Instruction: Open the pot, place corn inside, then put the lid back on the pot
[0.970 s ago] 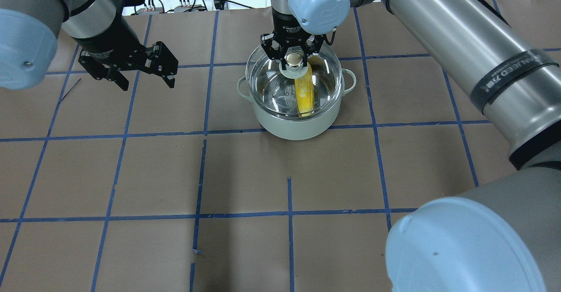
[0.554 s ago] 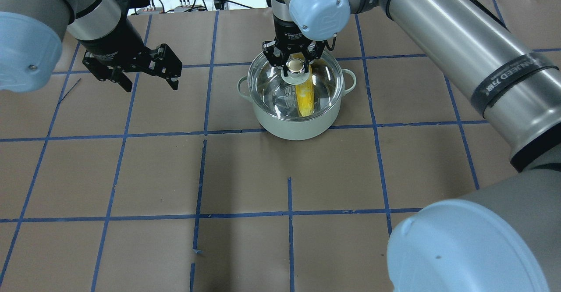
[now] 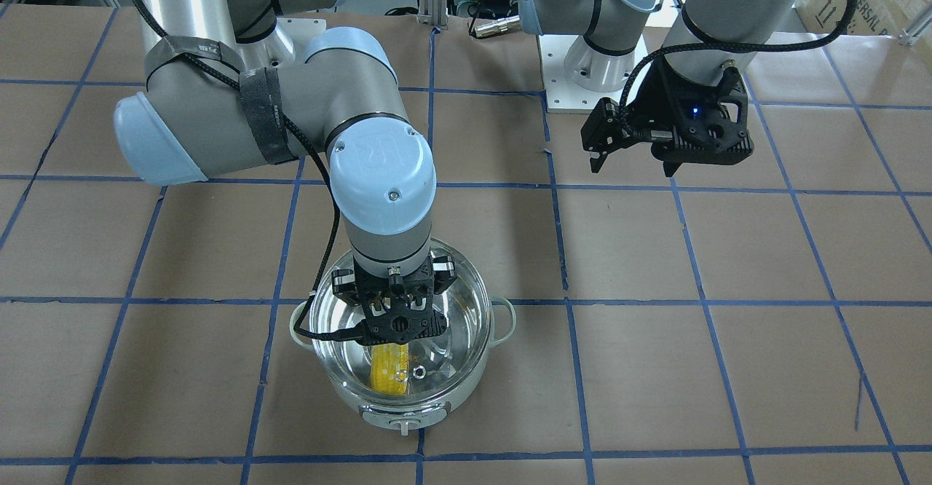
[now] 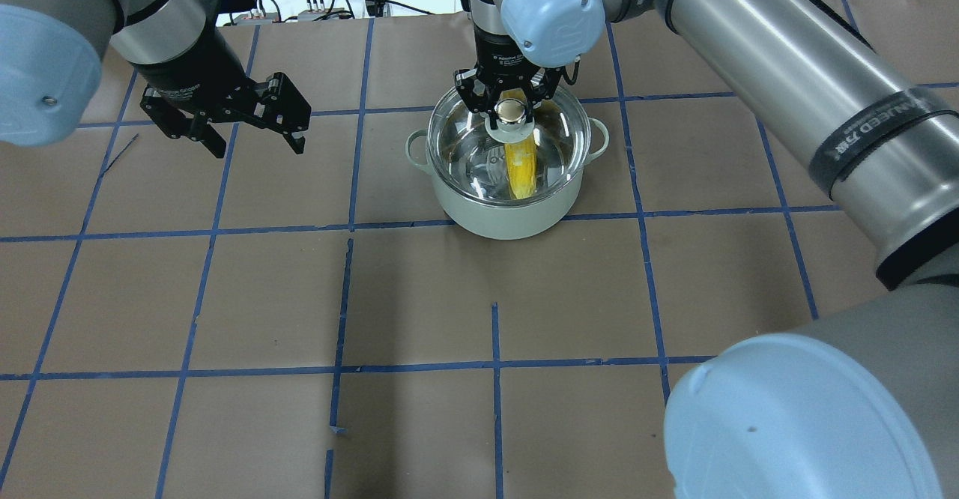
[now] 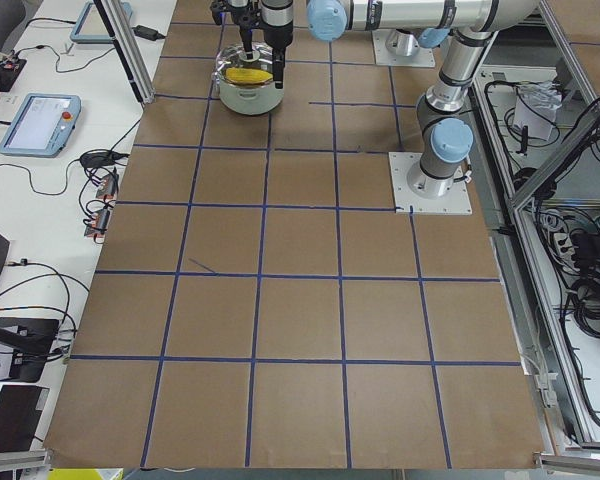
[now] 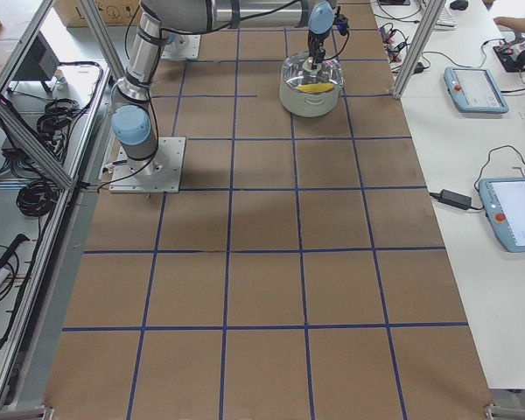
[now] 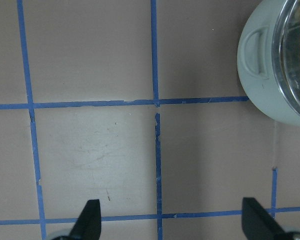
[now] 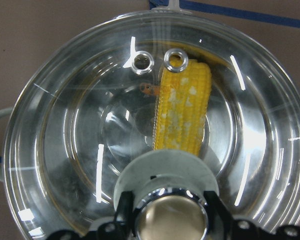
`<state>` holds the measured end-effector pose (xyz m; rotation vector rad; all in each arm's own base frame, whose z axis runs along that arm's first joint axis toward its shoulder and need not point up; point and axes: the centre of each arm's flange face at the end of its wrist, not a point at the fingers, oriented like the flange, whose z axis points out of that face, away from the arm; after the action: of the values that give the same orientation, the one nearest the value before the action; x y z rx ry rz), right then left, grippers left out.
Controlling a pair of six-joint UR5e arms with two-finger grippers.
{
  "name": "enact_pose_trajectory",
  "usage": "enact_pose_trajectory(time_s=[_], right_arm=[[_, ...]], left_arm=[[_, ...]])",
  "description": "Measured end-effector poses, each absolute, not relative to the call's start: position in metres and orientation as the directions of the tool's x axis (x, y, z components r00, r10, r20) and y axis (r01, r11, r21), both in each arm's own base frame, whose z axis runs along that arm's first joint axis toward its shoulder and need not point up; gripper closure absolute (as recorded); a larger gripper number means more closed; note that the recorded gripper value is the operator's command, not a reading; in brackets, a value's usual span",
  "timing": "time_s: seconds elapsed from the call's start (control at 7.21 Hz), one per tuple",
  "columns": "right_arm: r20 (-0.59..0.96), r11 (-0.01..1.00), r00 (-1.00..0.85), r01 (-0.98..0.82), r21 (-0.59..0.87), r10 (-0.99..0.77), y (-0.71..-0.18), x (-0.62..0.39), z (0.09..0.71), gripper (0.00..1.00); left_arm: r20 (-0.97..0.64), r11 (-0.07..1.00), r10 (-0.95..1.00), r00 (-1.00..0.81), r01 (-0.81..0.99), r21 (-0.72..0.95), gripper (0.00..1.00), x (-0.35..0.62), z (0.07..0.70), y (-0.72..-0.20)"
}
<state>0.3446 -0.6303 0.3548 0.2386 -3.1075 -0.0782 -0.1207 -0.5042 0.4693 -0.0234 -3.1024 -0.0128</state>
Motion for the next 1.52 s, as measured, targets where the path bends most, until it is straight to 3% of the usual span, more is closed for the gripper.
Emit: enact_pose_trajectory(time_s=[0.97, 1.11, 1.25, 1.39, 1.52], right_arm=[[0.020, 0.987, -0.988, -0.154, 0.045, -0.155, -0.6298, 0.3502, 0.3520, 0.91], [0.021, 0.987, -0.988, -0.153, 0.045, -0.155, -0.6302, 0.3496, 0.3518, 0.83], [0.021, 0.987, -0.988, -0.152, 0.045, -0.153, -0.6309, 0.3483, 0.3517, 0.62], [0.022, 0.988, -0.988, -0.150, 0.045, -0.151, -0.6316, 0.3474, 0.3513, 0.48], [0.022, 0.988, -0.989, -0.147, 0.045, -0.148, -0.6321, 0.3465, 0.3513, 0.18]], left_arm=[[0.041, 1.000, 0.013, -0.999, 0.014, 0.026, 0.00, -0.1203, 0.4610, -0.5037], [0.041, 1.000, 0.013, -0.999, 0.014, 0.025, 0.00, -0.1203, 0.4615, -0.5034], [0.040, 1.000, 0.013, -0.999, 0.014, 0.024, 0.00, -0.1203, 0.4620, -0.5029], [0.040, 1.000, 0.013, -0.999, 0.014, 0.022, 0.00, -0.1204, 0.4628, -0.5022], [0.042, 1.000, 0.013, -0.999, 0.014, 0.021, 0.00, -0.1205, 0.4636, -0.5017]])
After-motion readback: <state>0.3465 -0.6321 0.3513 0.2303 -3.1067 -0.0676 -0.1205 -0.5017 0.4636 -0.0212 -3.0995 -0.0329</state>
